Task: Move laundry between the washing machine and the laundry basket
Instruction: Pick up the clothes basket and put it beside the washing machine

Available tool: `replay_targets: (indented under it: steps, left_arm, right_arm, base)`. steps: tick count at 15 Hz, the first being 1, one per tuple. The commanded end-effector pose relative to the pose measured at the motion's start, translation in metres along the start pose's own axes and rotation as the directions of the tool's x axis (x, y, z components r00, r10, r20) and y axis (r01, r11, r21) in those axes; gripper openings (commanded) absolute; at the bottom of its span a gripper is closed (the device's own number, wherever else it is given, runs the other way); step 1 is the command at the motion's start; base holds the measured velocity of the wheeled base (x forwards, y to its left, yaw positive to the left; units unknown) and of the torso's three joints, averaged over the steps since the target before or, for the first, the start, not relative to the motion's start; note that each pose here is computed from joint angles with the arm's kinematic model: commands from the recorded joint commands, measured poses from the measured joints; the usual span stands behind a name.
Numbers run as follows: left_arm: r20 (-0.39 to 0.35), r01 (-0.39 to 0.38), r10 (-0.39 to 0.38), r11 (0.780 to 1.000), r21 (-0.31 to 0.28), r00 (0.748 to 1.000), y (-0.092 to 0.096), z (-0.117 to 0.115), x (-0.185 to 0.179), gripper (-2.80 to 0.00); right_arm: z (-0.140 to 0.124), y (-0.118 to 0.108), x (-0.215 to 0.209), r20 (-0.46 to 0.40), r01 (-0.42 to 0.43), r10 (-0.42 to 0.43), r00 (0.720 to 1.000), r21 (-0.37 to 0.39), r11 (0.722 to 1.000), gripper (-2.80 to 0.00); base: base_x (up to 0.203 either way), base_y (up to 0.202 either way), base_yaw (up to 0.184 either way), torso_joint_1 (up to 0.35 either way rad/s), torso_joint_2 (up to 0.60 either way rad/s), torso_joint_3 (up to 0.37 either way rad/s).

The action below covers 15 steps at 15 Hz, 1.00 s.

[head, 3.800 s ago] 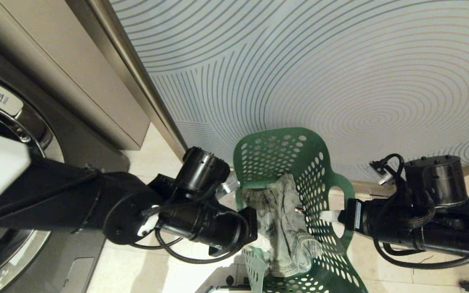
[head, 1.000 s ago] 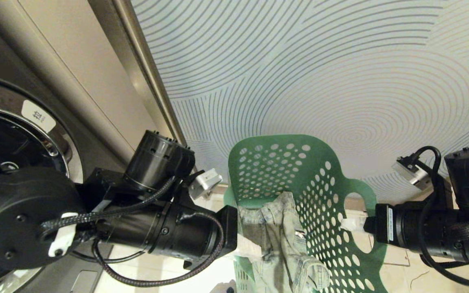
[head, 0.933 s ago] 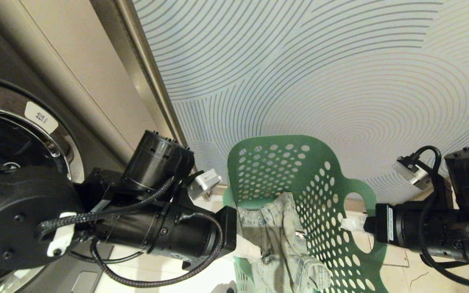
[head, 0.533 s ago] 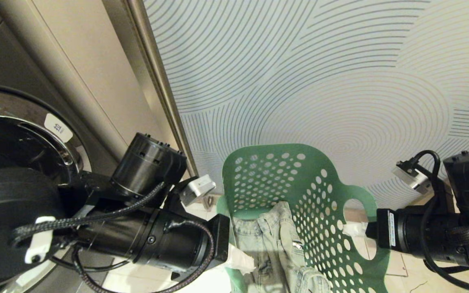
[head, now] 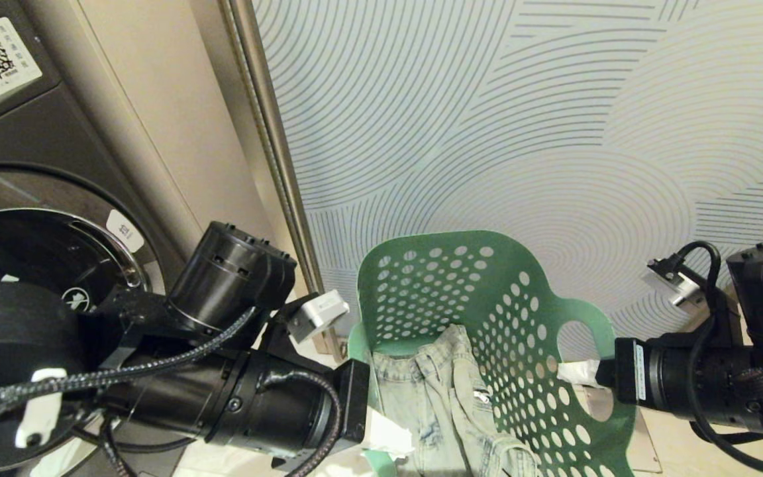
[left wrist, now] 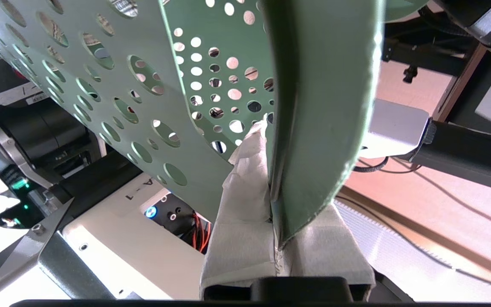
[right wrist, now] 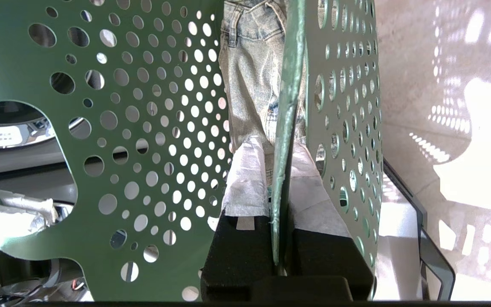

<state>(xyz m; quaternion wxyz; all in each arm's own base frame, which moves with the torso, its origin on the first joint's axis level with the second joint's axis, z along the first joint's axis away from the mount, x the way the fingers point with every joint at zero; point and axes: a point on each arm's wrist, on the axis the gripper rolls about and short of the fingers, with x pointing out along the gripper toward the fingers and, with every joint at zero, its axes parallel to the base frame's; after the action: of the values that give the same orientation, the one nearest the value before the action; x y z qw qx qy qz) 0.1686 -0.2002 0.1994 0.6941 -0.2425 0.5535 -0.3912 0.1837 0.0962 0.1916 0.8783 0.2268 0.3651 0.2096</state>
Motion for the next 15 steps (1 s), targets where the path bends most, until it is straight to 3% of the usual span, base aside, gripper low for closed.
replay_targets:
  steps: [1,12,15]
  left_arm:
    - [-0.013,0.001,-0.001,1.0,-0.005,1.0,-0.0002,-0.0008,0.0026,-2.8]
    - [-0.029,-0.002,0.002,1.0,-0.001,1.0,-0.001,-0.0032,0.0068,-2.8]
    - [-0.028,-0.001,0.001,1.0,0.0,1.0,-0.0011,-0.0031,0.0068,-2.8]
  right_arm:
    - [-0.0001,0.0,-0.0001,0.0,-0.002,0.002,1.0,0.003,1.0,-2.8]
    - [-0.0031,-0.0021,0.0003,-0.008,0.005,-0.005,1.0,0.002,1.0,-2.8]
    - [-0.0066,-0.0045,-0.0001,-0.013,0.012,-0.012,1.0,-0.071,0.997,-2.8]
  base:
    - [0.0,0.0,0.0,0.002,-0.01,0.237]
    - [0.0,0.0,0.0,0.003,0.0,0.191]
    - [0.0,0.0,0.0,0.0,0.0,0.043]
